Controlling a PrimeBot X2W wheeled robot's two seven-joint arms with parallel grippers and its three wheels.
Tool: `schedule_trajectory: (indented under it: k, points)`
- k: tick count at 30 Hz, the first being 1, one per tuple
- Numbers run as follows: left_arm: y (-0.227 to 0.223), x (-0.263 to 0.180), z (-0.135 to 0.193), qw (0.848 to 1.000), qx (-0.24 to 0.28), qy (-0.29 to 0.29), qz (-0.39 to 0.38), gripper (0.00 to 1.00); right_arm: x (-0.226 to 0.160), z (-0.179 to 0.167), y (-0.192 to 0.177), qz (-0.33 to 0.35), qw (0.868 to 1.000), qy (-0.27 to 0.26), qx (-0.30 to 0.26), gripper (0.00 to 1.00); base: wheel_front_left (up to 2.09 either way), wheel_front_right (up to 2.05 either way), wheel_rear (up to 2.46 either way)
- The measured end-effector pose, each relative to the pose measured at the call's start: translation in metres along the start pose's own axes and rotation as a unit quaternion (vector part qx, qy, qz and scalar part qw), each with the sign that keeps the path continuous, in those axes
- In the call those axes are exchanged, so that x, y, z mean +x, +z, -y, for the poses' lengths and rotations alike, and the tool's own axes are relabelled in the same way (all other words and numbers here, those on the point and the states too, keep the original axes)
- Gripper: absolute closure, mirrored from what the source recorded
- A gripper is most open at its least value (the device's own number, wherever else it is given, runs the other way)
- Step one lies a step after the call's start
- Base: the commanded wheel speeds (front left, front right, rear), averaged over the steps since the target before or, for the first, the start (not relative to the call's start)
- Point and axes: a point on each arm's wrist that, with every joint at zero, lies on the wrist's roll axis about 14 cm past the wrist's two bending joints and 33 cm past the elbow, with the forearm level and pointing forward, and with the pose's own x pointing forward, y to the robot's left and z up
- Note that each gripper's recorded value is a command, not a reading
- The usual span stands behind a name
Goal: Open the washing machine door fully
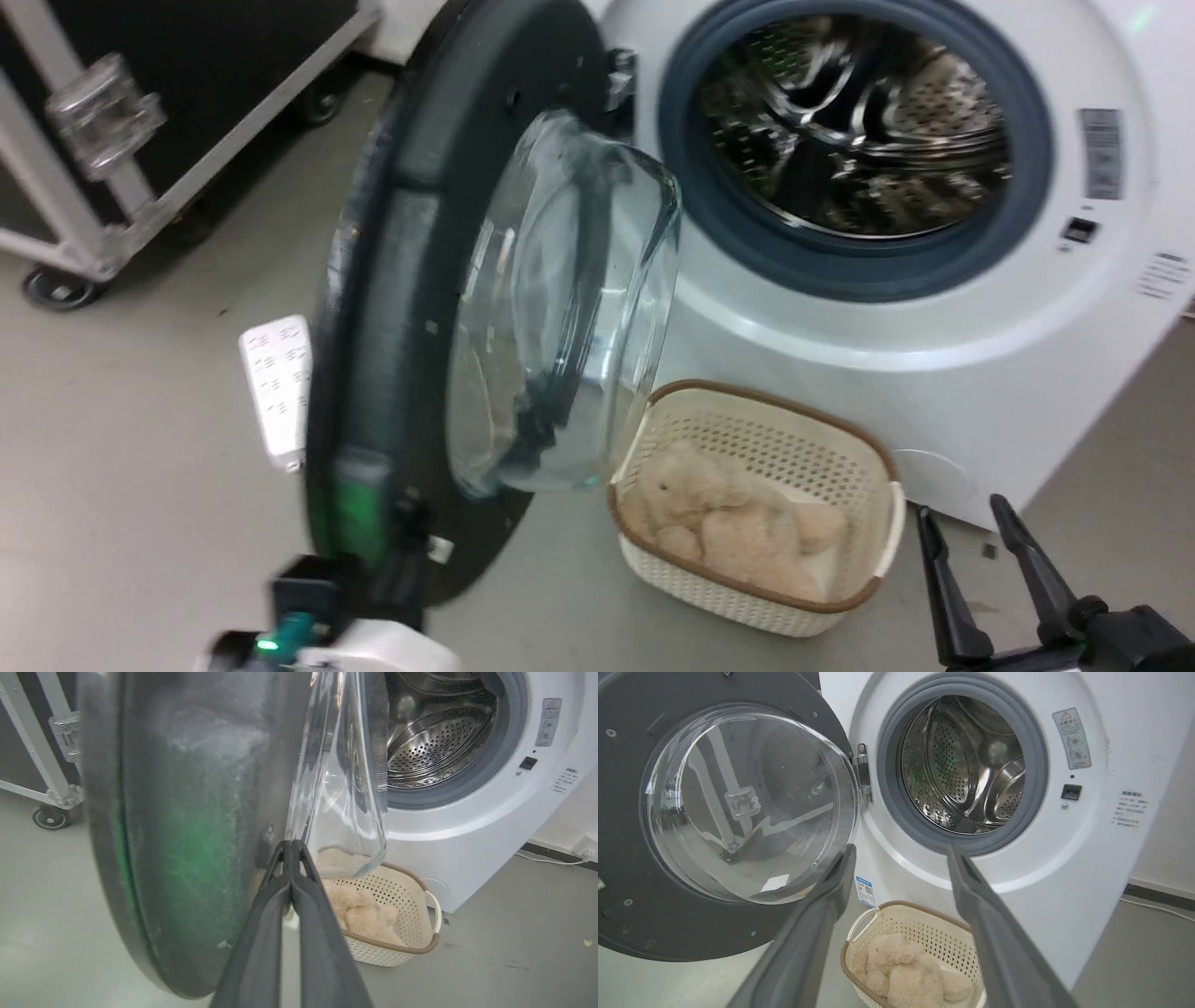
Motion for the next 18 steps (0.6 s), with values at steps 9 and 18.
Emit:
schedule_trajectory:
  k: [9,18]
  points:
    - [0.016,0.021,-0.068,0.996,0.019,0.084,-0.001,1.00,0.012,-0.001,-0.031,-0.038,0.999,0.023,0.008,0.00,0.00,0.00,0.00]
    - [0.036,0.061,-0.127,0.989,0.058,0.136,-0.011,1.00,0.022,0.028,-0.050,-0.057,0.998,0.012,0.000,0.00,0.00,0.00,0.00]
